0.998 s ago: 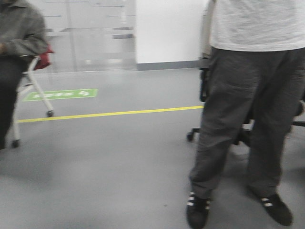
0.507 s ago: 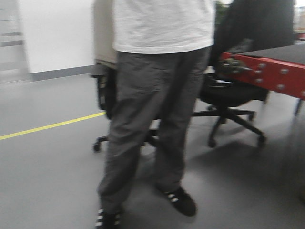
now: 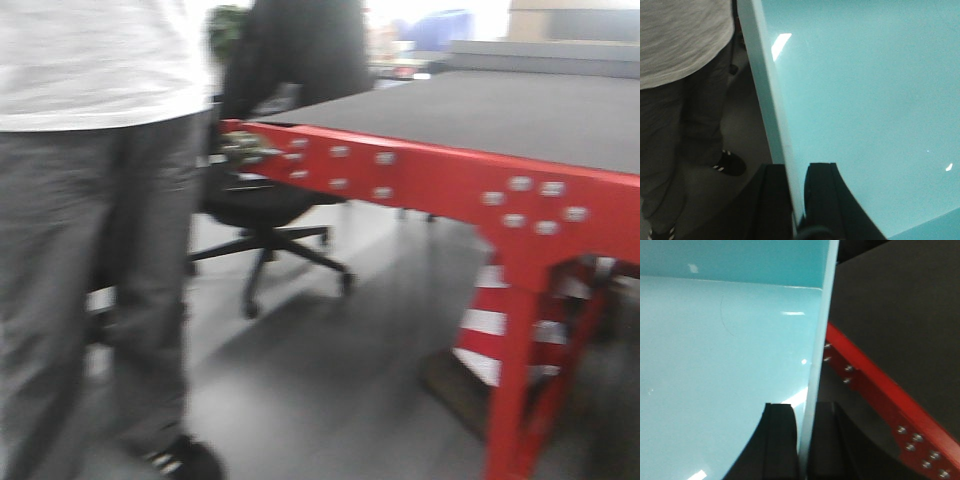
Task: Fetch blue bin and place on conveyor start
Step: 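Hold the teal bin in both grippers while driving to the conveyor, then lower the held teal bin toward the grey conveyor belt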
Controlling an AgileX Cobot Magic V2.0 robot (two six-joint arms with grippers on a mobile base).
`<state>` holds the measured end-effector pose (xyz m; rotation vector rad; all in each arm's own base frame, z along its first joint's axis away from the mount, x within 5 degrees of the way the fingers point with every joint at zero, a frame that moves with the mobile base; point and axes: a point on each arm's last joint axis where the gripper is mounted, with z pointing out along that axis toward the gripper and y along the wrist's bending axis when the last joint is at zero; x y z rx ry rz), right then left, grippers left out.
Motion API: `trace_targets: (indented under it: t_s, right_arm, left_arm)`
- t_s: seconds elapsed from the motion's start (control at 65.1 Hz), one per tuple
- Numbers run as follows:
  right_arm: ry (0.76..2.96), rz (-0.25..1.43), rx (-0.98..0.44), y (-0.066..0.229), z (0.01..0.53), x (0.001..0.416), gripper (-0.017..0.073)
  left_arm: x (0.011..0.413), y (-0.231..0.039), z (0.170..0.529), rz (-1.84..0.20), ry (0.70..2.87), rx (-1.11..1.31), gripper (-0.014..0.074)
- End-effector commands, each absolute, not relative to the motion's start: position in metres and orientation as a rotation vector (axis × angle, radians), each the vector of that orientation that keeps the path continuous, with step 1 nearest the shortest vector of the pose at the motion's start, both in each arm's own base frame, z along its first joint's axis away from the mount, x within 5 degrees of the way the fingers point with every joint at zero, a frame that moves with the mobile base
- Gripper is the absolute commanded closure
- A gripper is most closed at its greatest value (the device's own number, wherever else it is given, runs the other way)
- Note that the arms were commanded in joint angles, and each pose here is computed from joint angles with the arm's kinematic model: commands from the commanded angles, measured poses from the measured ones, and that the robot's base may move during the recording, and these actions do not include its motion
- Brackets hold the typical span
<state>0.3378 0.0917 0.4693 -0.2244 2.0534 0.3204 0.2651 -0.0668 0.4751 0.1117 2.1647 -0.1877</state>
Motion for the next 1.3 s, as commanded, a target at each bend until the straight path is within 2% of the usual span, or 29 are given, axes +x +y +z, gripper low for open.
trace_targets:
  t_s: [0.0,1.29]
  right_arm:
    - [1.972,0.288,-0.235,0.0892,0.4801,0.3372,0.0712]
    - [1.972,0.288,-0.235,0.0892,0.4801,0.3372,0.0712]
  left_arm:
    - [0.2595,-0.0685,0.4843,-0.223,2.113,0.129,0.0705]
    - [0.2595,-0.0685,0.4843,-0.223,2.113,0.129,0.0705]
